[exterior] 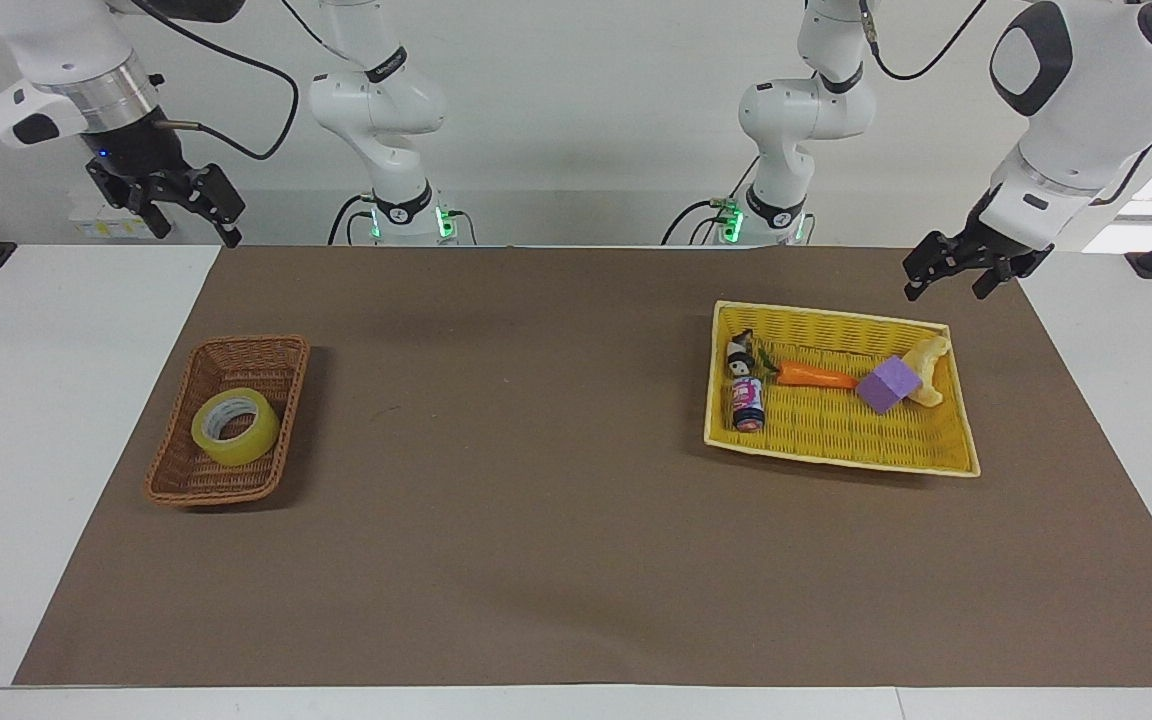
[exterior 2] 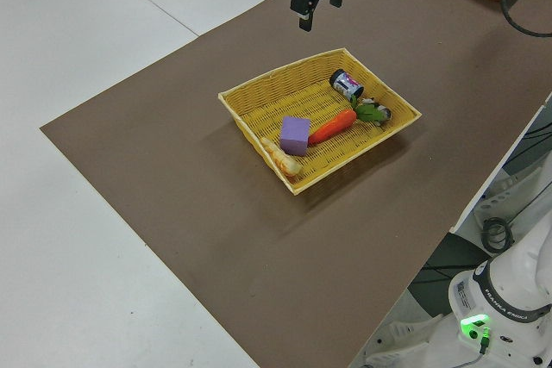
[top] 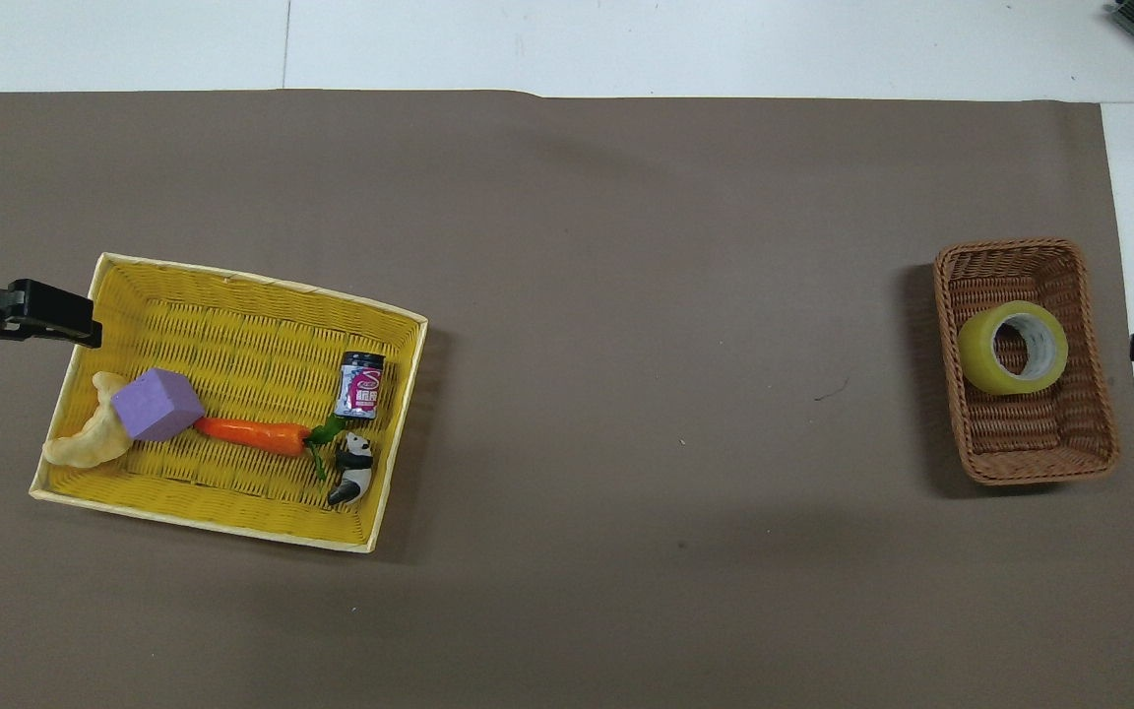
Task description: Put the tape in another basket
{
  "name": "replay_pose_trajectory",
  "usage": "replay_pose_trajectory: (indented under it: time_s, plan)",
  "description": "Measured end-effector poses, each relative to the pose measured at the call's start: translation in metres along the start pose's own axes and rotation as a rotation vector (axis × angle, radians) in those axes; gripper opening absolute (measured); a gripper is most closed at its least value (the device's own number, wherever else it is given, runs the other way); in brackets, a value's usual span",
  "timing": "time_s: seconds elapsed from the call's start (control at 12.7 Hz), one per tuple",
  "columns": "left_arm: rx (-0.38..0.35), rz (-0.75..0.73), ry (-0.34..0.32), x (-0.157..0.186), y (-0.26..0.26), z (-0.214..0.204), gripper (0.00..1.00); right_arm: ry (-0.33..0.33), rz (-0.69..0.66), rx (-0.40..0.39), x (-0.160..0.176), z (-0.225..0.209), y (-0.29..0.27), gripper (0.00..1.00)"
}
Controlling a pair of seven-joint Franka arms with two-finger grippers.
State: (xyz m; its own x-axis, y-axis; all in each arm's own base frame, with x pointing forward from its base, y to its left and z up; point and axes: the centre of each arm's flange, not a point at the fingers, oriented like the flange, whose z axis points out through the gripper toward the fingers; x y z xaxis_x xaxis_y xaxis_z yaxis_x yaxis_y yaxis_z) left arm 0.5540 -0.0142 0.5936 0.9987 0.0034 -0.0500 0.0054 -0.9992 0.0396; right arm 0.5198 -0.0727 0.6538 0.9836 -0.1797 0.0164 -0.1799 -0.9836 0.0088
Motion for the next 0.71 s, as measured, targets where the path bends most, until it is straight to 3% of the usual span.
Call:
replay_pose_trajectory:
  time_s: [0.24,0.55,0.71]
  plan:
    - [0.005,-0.002,0.008,-0.001,-0.002,-0.004,1.00,0.002,-0.028,-0.008,-0.001,0.000,-0.013,1.00]
    - [0.078,0.008,-0.002,-0.011,-0.008,-0.015,1.00,0.003,-0.044,-0.008,-0.001,0.000,-0.022,1.00]
    - [0.079,0.015,0.017,-0.019,-0.003,-0.027,1.00,0.003,-0.047,-0.009,-0.001,0.000,-0.024,1.00]
